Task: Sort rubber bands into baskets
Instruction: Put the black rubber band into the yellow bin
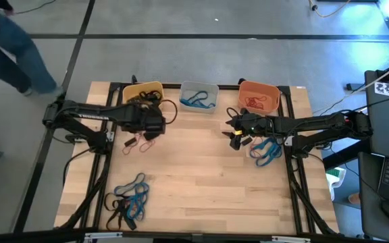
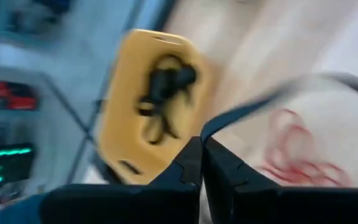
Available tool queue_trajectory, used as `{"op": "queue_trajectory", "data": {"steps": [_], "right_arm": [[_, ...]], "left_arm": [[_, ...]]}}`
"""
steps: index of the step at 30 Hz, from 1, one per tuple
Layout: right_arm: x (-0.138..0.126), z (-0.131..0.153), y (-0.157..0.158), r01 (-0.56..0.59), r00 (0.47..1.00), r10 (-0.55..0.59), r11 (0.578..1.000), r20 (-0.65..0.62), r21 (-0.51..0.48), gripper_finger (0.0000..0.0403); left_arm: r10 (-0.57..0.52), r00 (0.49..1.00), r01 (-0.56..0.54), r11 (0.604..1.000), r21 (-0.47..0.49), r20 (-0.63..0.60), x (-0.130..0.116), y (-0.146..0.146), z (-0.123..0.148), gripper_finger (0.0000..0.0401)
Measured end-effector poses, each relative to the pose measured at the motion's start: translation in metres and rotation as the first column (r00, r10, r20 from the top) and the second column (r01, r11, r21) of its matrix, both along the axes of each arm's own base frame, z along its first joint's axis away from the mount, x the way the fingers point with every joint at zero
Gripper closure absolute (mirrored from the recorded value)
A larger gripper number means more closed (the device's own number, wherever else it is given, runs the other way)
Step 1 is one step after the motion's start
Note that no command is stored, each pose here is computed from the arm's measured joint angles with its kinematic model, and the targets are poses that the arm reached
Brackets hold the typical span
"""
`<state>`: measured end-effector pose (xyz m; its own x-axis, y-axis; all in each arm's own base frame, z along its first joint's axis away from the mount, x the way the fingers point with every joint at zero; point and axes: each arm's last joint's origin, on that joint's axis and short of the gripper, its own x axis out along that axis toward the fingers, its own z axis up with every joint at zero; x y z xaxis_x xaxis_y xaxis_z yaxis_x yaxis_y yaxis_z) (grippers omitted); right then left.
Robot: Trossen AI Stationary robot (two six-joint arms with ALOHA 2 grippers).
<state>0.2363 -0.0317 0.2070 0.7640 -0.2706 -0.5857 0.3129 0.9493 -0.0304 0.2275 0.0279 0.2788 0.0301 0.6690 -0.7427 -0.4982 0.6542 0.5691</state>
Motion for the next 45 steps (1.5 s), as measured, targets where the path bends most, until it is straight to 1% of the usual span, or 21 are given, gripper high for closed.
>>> {"op": "queue_trajectory", "data": {"steps": [4, 7, 10, 13, 17, 19, 20, 22, 24, 26, 33, 36, 38, 41, 45], "right_arm": [[0.0, 0.0, 0.0, -0.001, 1.0, 0.001, 1.0, 0.001, 0.0, 0.0166], [0.0, 0.0, 0.0, -0.001, 1.0, 0.001, 1.0, 0.0, 0.001, 0.0166], [0.0, 0.0, 0.0, -0.001, 1.0, 0.001, 1.0, 0.0, 0.001, 0.0166], [0.0, 0.0, 0.0, -0.001, 1.0, 0.001, 1.0, 0.0, 0.0, 0.0166], [0.0, 0.0, 0.0, 0.0, 1.0, 0.0, 1.0, 0.0, 0.001, 0.0166], [0.0, 0.0, 0.0, -0.001, 1.0, 0.001, 1.0, 0.0, 0.0, 0.0166], [0.0, 0.0, 0.0, -0.001, 1.0, 0.001, 1.0, 0.0, 0.001, 0.0166], [0.0, 0.0, 0.0, -0.001, 1.0, 0.001, 1.0, -0.001, 0.001, 0.0166], [0.0, 0.0, 0.0, 0.0, 1.0, 0.0, 1.0, -0.001, 0.0, 0.0166], [0.0, 0.0, 0.0, -0.001, 1.0, 0.001, 1.0, -0.001, 0.0, 0.0166], [0.0, 0.0, 0.0, -0.001, 1.0, 0.001, 1.0, -0.001, 0.001, 0.0166], [0.0, 0.0, 0.0, -0.001, 1.0, 0.001, 1.0, -0.001, 0.001, 0.0166], [0.0, 0.0, 0.0, -0.001, 1.0, 0.001, 1.0, -0.001, 0.001, 0.0166], [0.0, 0.0, 0.0, -0.001, 1.0, 0.001, 1.0, -0.001, 0.001, 0.0166], [0.0, 0.0, 0.0, -0.001, 1.0, 0.001, 1.0, -0.001, 0.001, 0.0166]], "left_arm": [[0.071, 0.997, -0.072, 0.989, 0.133, 0.013, -0.002, 0.013, 0.003, 0.039], [0.122, 0.992, -0.126, 0.971, 0.202, 0.03, -0.003, 0.025, 0.004, 0.039], [0.18, 0.983, -0.182, 0.954, 0.237, 0.029, -0.006, 0.039, 0.005, 0.0395], [0.233, 0.972, -0.236, 0.939, 0.249, 0.041, -0.009, 0.055, 0.0, 0.0397], [0.269, 0.962, -0.269, 0.928, 0.26, 0.035, -0.012, 0.078, -0.011, 0.0393], [0.274, 0.961, -0.271, 0.93, 0.248, 0.023, -0.013, 0.088, -0.016, 0.039], [0.269, 0.963, -0.266, 0.938, 0.221, 0.018, -0.014, 0.092, -0.018, 0.039], [0.24, 0.971, -0.239, 0.962, 0.131, 0.006, -0.016, 0.098, -0.021, 0.0392], [0.217, 0.976, -0.218, 0.975, 0.05, 0.015, -0.017, 0.103, -0.023, 0.0397], [0.212, 0.977, -0.212, 0.977, 0.01, 0.015, -0.019, 0.107, -0.024, 0.0398], [0.249, 0.968, -0.248, 0.968, -0.018, 0.014, -0.026, 0.117, -0.024, 0.0382], [0.248, 0.969, -0.248, 0.968, -0.025, 0.01, -0.027, 0.119, -0.025, 0.0374], [0.248, 0.969, -0.247, 0.968, -0.046, 0.016, -0.028, 0.12, -0.025, 0.0366], [0.248, 0.969, -0.247, 0.967, -0.058, 0.018, -0.028, 0.12, -0.025, 0.0344], [0.228, 0.974, -0.227, 0.971, -0.081, 0.002, -0.029, 0.119, -0.026, 0.0301]]}}
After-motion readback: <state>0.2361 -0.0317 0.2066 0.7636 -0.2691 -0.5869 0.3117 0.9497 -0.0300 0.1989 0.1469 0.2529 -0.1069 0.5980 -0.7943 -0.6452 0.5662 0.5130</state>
